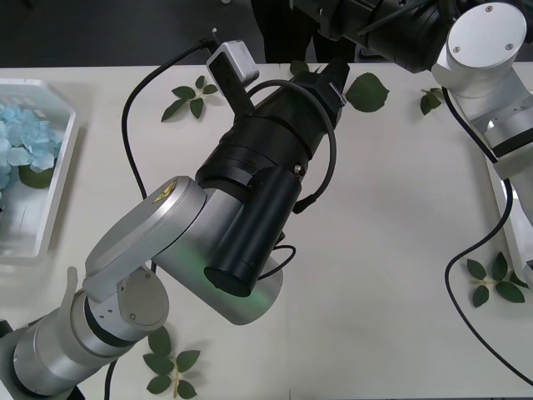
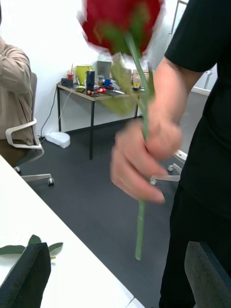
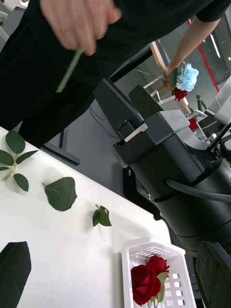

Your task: Place the red flowers into the right box and the blue flowers into the left box. If a person shows an open palm, hand one flower to the person first, then continue sorting.

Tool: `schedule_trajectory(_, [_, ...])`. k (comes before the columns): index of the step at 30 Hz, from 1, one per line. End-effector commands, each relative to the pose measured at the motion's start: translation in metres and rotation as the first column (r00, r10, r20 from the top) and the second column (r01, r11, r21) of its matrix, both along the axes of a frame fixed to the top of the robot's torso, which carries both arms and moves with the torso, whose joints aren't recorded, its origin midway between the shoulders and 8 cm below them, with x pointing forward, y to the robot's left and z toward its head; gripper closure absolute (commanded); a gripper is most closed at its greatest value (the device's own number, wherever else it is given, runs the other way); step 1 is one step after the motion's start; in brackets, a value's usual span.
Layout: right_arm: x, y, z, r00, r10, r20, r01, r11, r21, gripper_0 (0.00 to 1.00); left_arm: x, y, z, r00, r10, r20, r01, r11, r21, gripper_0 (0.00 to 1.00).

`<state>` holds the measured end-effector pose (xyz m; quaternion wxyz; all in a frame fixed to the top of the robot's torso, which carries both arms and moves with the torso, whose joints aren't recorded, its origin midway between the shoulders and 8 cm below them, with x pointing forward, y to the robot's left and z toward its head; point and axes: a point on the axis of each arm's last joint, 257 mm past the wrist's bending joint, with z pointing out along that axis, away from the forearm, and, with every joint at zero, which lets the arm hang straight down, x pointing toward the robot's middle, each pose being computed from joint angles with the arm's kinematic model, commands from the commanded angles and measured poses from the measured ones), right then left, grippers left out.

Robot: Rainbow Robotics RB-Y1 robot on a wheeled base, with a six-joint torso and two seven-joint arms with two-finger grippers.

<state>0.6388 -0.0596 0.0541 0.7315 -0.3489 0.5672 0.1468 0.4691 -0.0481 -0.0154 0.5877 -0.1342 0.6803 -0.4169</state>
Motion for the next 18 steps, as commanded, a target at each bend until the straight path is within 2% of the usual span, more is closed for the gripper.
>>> schedule_trajectory(1, [-0.009, 0.012, 0.034, 0.998, 0.048, 0.044, -0.048, 0.999, 0.001, 0.19, -0.005, -0.006, 0.011, 0.999, -0.026, 0.045, 0.025, 0.999, 0.026, 0.00])
schedule_trajectory(7, [-0.019, -0.012, 0.008, 0.994, 0.101, -0.043, -0.104, 0.991, -0.081, 0.19, -0.005, -0.006, 0.011, 0.999, -0.026, 0.045, 0.025, 0.999, 0.026, 0.00])
schedule_trajectory(16, [-0.055, -0.076, -0.051, 0.953, 0.165, -0.254, -0.212, 0.962, -0.173, 0.19, -0.005, -0.006, 0.011, 0.999, -0.026, 0.045, 0.025, 0.999, 0.026, 0.00])
schedule_trajectory(18, [-0.069, -0.097, -0.065, 0.933, 0.177, -0.314, -0.242, 0.954, -0.179, 0.19, -0.005, -0.006, 0.011, 0.999, -0.026, 0.045, 0.025, 0.999, 0.026, 0.00])
